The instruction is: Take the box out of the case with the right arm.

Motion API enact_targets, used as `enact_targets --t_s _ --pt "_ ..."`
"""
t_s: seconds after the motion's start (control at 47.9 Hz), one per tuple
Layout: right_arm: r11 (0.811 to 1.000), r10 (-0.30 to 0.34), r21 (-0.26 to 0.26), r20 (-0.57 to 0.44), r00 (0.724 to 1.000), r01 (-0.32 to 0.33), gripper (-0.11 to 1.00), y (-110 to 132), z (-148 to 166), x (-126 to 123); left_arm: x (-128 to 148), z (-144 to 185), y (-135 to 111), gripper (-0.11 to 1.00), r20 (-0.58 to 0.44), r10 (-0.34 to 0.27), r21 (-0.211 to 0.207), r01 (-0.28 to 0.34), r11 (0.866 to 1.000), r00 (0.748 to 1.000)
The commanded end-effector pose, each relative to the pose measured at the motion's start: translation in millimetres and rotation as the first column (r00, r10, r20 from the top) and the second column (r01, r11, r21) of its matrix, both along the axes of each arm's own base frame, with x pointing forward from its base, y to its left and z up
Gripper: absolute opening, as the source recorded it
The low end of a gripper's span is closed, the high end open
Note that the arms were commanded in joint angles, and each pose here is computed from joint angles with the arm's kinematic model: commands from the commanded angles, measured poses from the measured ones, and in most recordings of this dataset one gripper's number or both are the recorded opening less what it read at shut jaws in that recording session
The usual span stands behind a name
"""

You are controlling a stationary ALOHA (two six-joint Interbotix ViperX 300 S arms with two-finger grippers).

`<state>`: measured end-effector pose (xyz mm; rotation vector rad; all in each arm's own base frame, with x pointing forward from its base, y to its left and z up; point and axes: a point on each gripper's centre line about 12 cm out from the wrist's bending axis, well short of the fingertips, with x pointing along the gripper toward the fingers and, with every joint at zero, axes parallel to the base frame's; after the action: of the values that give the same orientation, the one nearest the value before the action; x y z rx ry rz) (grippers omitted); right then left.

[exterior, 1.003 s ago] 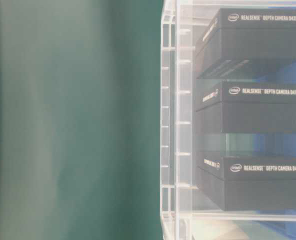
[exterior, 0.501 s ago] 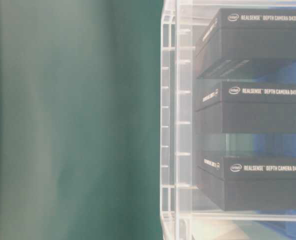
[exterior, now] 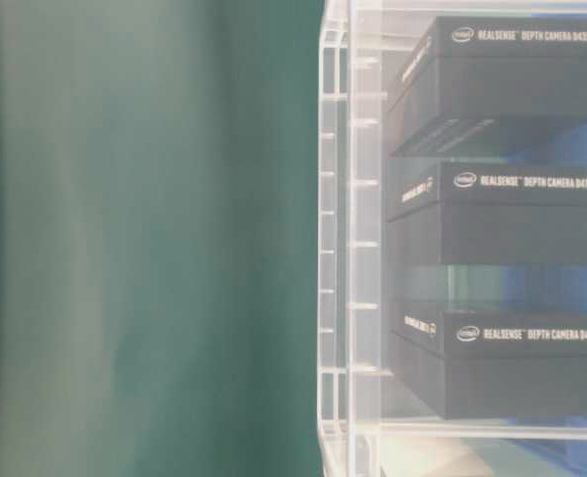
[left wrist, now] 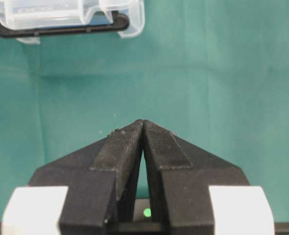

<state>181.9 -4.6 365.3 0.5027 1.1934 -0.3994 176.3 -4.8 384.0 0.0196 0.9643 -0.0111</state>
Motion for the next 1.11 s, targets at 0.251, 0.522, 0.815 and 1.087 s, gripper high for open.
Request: enact_targets --t_s 0.251,0.522,0.815,1.087 --pt "0.823 -0.542 0.149 -0.084 0.836 0.548 0.0 -1 2 1 1 9 -1 0.02 0.024 0.07 -0.057 -0.069 0.996 0.997" --pt "0.727 -0.658 0.183 -0.089 0.747 0.662 0.0 -2 2 4 1 9 -1 0.02 0.024 0.073 -0.057 -0.072 0.996 0.997" --pt "0.685 -0.716 0.136 -0.061 0.696 0.716 0.0 -37 -2 15 1 9 -1 0.02 0.024 0.075 -0.058 -0.073 0.996 0.997" --pt "0.635 -0.765 0.083 -0.064 0.64 0.768 0.0 -85 -6 13 2 8 -1 0.02 0.019 0.075 -0.058 -0.073 0.996 0.997"
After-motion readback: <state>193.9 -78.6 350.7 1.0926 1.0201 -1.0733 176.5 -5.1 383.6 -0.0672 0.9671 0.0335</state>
